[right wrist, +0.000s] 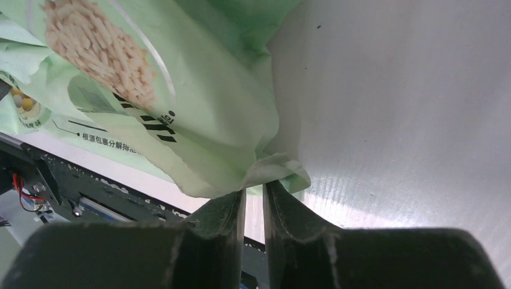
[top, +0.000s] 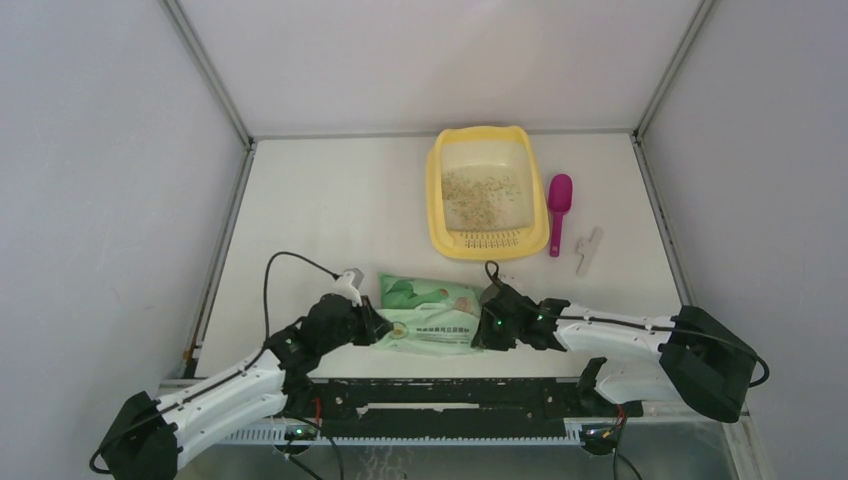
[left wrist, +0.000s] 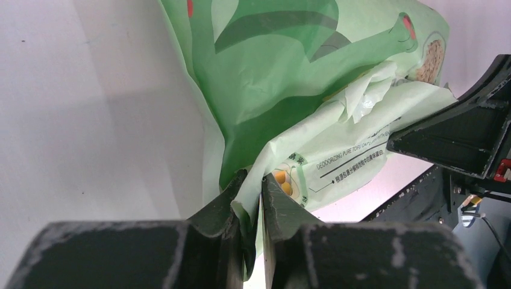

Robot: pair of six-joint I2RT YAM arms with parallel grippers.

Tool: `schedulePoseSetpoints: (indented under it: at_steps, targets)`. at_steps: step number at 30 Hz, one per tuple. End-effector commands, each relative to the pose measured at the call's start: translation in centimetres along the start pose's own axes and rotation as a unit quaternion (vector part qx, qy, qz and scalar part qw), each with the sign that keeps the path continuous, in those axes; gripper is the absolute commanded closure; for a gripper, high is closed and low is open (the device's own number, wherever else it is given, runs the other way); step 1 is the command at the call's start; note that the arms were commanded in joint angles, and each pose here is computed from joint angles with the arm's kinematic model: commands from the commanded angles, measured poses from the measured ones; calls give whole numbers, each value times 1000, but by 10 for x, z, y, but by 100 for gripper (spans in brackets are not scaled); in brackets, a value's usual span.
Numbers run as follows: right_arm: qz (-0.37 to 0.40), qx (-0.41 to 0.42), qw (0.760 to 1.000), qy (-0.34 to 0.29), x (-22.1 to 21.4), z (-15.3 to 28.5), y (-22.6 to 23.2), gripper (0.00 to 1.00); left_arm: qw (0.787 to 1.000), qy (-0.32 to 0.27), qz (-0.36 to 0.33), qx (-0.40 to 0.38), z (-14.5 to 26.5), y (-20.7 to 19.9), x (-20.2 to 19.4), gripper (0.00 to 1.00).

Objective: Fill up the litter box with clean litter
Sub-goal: Close the cat litter bag at the center of the board.

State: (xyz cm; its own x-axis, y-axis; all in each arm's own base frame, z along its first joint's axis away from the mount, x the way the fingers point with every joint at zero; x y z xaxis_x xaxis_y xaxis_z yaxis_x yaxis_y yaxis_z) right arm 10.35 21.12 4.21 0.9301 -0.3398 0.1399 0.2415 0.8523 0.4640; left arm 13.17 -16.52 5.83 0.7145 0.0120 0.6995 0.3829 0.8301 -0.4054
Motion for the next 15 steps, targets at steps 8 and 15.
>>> schedulePoseSetpoints:
  at_steps: [8, 15]
  targets:
    - [45, -41, 998, -5, -12, 2, -16, 75, 998, 42, 21, 41, -9, 18, -26, 84]
    - [96, -30, 995, -15, -6, 13, 19, 74, 997, 54, 19, 49, -13, 21, -31, 84]
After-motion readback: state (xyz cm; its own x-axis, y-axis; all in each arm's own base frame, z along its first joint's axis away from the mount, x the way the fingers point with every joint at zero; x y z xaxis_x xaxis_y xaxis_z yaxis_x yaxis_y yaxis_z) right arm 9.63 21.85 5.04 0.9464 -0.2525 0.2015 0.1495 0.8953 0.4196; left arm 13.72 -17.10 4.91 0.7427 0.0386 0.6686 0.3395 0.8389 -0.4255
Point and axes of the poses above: each gripper's point midway between its finger pads, its own z axis back along the fingers, its own y axis along the line the jaws close on, x = y × z, the point moved 4 cm from there along z, back along the fingers, and after that the axes turned 14 degrees about -z, right-handed, at the moved point
